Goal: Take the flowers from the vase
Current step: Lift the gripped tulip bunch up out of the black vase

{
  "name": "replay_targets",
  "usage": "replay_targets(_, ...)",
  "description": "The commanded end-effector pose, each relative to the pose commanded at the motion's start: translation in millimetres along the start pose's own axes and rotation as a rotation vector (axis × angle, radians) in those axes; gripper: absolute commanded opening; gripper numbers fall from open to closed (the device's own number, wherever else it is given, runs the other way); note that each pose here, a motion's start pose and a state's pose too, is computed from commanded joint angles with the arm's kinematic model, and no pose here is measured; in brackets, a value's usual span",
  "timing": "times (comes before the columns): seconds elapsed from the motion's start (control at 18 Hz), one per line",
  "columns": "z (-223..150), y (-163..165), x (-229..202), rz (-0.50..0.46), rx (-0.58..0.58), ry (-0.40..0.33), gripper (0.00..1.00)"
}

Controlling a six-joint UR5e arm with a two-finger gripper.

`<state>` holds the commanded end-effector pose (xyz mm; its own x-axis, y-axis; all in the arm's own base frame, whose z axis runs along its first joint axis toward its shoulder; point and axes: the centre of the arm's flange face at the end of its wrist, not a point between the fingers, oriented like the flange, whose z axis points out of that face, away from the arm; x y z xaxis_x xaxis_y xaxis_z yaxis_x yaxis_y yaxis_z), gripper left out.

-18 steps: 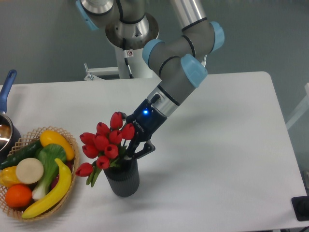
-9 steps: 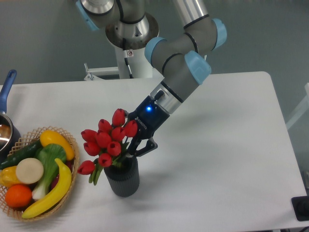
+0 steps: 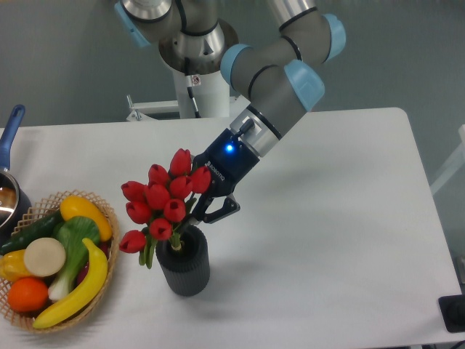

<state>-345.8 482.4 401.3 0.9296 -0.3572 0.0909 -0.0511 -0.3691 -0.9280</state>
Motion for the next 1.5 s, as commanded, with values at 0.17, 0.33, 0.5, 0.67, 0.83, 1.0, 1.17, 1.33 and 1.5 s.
replay_targets(0.17,-6.8,-20.0,-4.0,-0.042,0.023,-0.006,0.49)
replay_targets(0.33,-15.7,-32.4,-4.9,-0.062,0.032,-0.02,0.49)
replay_targets(0.5,-26.2,-40.9,-4.5,-0.086,0.058,-0.024,0.49)
replay_targets(0.67,-35.3,-46.1,-3.3,-0.088,0.068,-0.034,0.49)
replay_targets(0.83,-43.2,-49.4,-1.6,-0.115,0.073,-0.046,0.49)
replay_targets(1.0,-47.5,-53.8,0.8,-0.127,0.084,-0.046,0.49)
replay_targets(1.17,-62.6,-61.4,1.7,-0.187,0.098,-0.066,0.49)
replay_targets(1.33,-67.6,-64.6,3.3,-0.193,0.101,-0.073,0.49)
replay_targets(1.5,-76.0,-70.8,3.2,-0.228,0.126,-0.07,0.49)
